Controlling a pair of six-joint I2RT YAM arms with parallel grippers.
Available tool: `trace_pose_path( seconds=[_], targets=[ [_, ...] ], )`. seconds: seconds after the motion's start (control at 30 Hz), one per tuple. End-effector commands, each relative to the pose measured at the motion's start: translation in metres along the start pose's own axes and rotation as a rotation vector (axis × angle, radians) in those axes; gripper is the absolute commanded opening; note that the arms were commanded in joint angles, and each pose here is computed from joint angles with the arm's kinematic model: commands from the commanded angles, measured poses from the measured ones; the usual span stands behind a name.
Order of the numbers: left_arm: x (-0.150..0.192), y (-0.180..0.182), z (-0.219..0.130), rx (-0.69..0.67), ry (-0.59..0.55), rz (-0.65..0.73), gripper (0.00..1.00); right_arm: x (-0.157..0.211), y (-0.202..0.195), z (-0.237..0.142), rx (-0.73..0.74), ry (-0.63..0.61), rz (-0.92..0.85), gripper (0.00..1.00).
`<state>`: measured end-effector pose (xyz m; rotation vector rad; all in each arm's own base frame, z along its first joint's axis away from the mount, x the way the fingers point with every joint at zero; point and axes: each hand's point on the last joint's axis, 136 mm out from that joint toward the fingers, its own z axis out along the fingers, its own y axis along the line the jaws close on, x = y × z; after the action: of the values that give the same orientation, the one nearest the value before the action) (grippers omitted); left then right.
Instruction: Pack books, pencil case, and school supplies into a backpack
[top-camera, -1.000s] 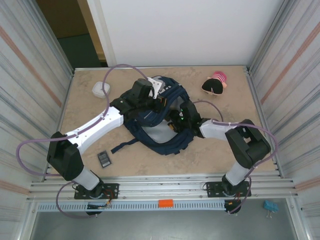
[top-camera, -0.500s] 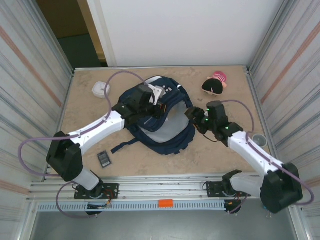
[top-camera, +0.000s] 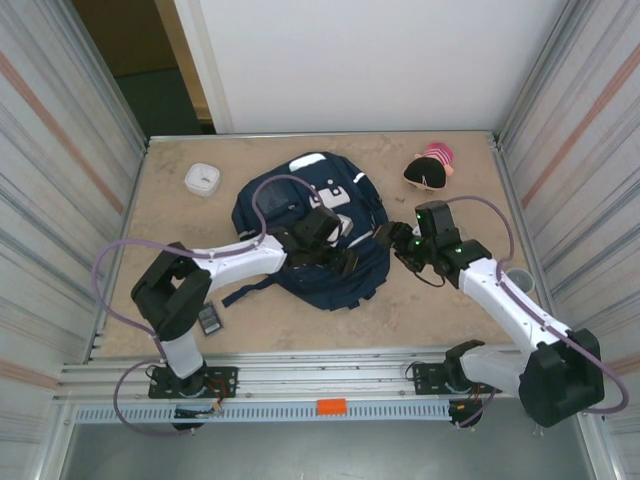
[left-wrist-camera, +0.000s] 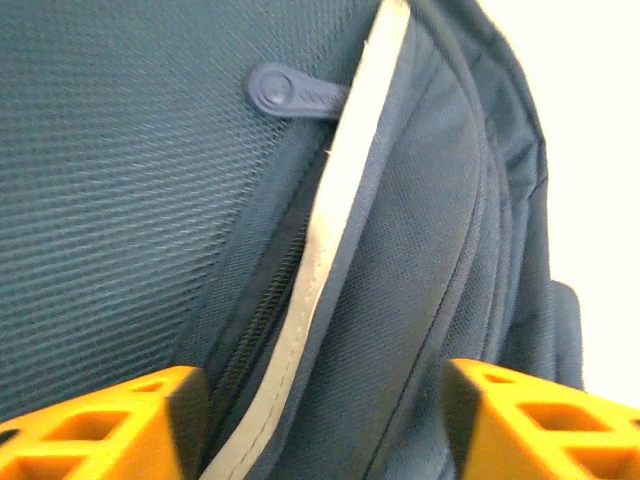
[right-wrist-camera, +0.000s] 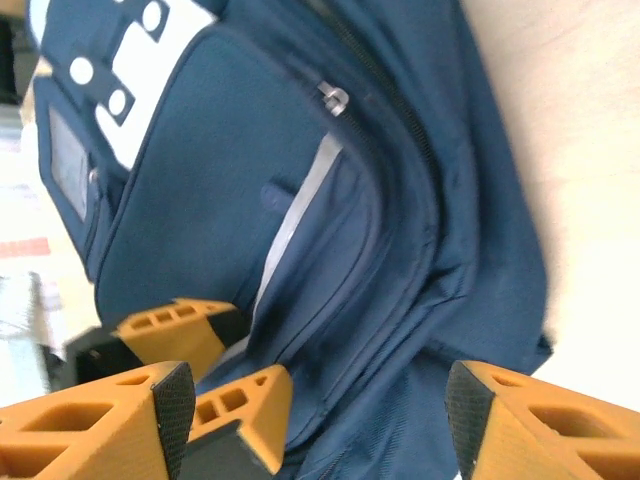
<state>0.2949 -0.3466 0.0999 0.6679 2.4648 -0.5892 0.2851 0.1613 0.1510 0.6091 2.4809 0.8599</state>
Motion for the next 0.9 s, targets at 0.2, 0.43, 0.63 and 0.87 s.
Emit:
trace_pose_path(
  seconds=[0.2,0.43,0.63,0.87],
  targets=[
    [-0.027,0.067,-0.099,0.043,-0.160,-0.303,0.79,0.049,0.002,0.030,0.021,0.206,0.051,0.68],
    [0.029,0.141,-0.101,0.034,-0.121,-0.530,0.78,0.057,-0.014,0.056,0.044,0.229,0.135,0.69],
    [0.033,0.174,-0.087,0.051,-0.114,-0.539,0.79,0.054,-0.009,0.067,0.031,0.239,0.124,0.67],
    [0.031,0.179,-0.057,0.142,-0.039,-0.399,0.81,0.050,-0.025,0.069,0.046,0.250,0.128,0.63]
  ],
)
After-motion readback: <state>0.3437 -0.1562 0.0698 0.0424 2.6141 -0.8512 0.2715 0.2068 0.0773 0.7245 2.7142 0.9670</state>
